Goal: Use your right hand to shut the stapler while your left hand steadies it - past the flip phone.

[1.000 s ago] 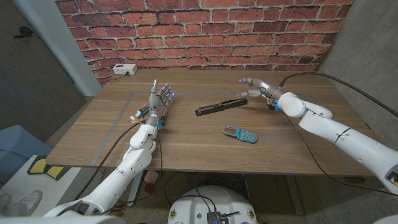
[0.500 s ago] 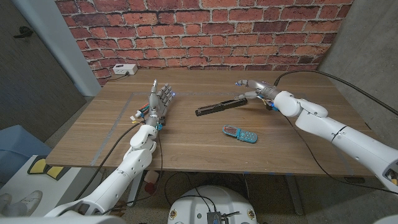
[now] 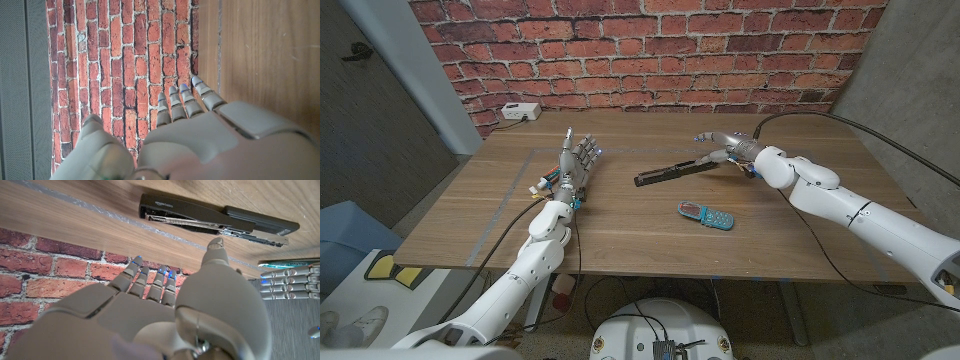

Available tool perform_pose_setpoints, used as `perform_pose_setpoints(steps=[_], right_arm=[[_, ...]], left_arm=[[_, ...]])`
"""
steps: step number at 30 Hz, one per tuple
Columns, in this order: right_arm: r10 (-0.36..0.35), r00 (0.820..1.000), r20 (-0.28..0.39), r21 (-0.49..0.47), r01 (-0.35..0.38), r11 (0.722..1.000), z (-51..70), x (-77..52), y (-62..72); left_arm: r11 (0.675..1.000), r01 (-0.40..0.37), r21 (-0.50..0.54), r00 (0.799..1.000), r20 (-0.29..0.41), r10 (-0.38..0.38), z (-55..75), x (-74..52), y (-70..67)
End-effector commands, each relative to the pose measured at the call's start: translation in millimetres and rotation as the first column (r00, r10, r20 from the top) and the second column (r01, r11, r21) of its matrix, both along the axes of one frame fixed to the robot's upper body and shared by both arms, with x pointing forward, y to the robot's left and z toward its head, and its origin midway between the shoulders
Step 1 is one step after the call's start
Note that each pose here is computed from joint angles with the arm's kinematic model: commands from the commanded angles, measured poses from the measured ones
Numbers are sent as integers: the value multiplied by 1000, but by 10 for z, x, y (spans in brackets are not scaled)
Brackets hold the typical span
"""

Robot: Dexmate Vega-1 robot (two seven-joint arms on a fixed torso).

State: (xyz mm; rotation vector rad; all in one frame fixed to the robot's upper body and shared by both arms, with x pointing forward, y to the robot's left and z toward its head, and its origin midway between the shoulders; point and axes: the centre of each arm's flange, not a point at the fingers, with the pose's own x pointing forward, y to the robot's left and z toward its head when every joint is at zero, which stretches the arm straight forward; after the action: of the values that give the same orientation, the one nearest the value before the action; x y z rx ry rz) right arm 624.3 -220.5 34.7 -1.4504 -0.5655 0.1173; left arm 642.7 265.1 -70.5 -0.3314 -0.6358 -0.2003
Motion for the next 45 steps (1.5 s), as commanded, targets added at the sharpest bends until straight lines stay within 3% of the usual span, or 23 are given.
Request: perform_pose_setpoints(steps=[1,31,45], right_arm=[[-44,999,1,-69,44,997,-34,35,56],[-90,996,-14,-144,87,986,-118,217,147],[-106,993,-51,-176,96,980,-124,295,183]], left_arm=[[1000,3,17,1000,-3,-3,33,11,-34],[1000,7,14,1000,-26,-7,-80,38,-22],[1000,13,-1,999,-30,-13,-129,57,14]])
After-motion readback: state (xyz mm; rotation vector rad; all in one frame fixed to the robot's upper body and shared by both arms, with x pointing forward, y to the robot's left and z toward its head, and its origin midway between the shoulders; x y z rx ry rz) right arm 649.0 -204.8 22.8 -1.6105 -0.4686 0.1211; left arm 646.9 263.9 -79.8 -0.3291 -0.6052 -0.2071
